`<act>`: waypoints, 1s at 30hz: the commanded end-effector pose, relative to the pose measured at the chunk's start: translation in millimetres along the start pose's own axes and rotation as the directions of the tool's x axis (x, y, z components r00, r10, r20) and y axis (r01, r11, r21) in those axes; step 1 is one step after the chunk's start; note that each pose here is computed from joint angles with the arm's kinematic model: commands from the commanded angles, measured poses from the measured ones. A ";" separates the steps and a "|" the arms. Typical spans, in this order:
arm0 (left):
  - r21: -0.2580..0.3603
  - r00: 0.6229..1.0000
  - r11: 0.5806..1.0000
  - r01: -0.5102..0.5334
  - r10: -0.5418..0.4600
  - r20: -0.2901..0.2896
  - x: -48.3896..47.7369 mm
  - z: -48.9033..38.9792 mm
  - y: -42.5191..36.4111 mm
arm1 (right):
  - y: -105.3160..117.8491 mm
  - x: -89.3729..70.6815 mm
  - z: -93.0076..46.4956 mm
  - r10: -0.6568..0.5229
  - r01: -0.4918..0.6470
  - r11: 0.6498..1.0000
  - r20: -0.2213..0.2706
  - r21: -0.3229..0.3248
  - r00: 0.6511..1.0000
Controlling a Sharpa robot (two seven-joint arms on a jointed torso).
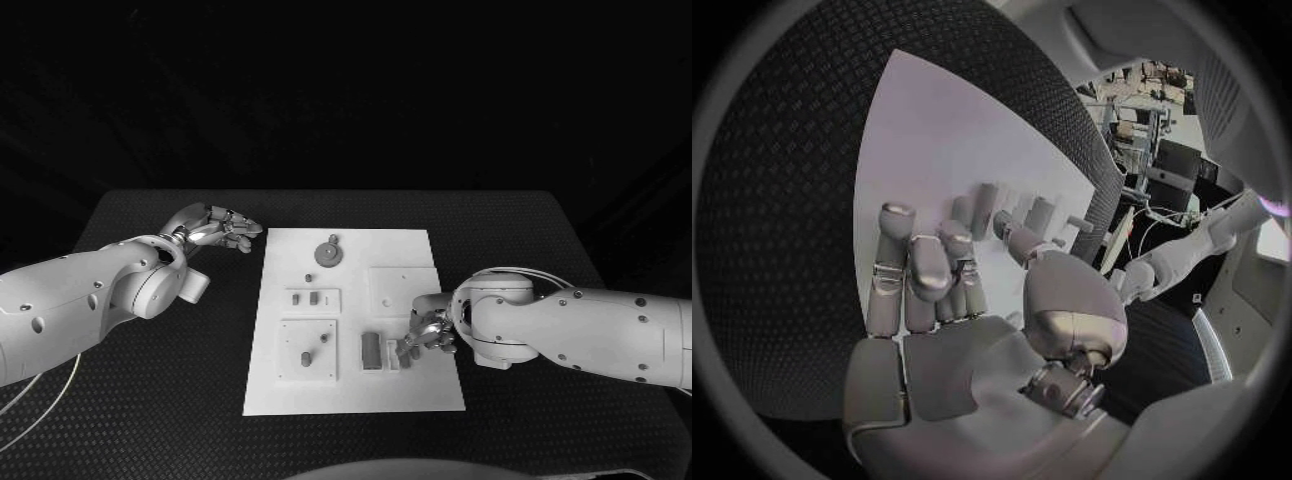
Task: Assemble the parts on the task board
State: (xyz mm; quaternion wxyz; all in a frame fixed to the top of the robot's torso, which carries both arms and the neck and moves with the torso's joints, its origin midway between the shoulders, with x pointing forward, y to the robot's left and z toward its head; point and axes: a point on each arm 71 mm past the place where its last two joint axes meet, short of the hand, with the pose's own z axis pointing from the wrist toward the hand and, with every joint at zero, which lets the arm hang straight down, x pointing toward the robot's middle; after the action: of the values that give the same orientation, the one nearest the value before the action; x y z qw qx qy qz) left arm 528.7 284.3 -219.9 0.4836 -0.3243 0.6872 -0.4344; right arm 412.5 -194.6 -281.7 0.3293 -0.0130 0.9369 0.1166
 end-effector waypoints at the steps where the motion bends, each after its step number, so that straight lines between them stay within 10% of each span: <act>1: 0.008 1.000 1.000 0.006 -0.006 -0.007 1.2 0.1 -1.6 | -12.3 2.2 0.7 -0.125 0.124 0.989 0.000 0.078 0.992; 30: 0.008 1.000 1.000 0.006 -0.006 -0.006 1.3 -0.1 -1.6 | -6.3 -1.0 0.5 -0.376 0.369 0.921 0.033 0.124 0.926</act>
State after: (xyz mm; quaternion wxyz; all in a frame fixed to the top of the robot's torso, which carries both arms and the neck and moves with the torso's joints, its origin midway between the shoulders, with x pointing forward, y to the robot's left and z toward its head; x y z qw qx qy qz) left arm 528.3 284.7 -219.9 0.4834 -0.3246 0.6873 -0.4342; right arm 413.1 -192.1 -276.7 0.3614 -0.1200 0.9226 0.0616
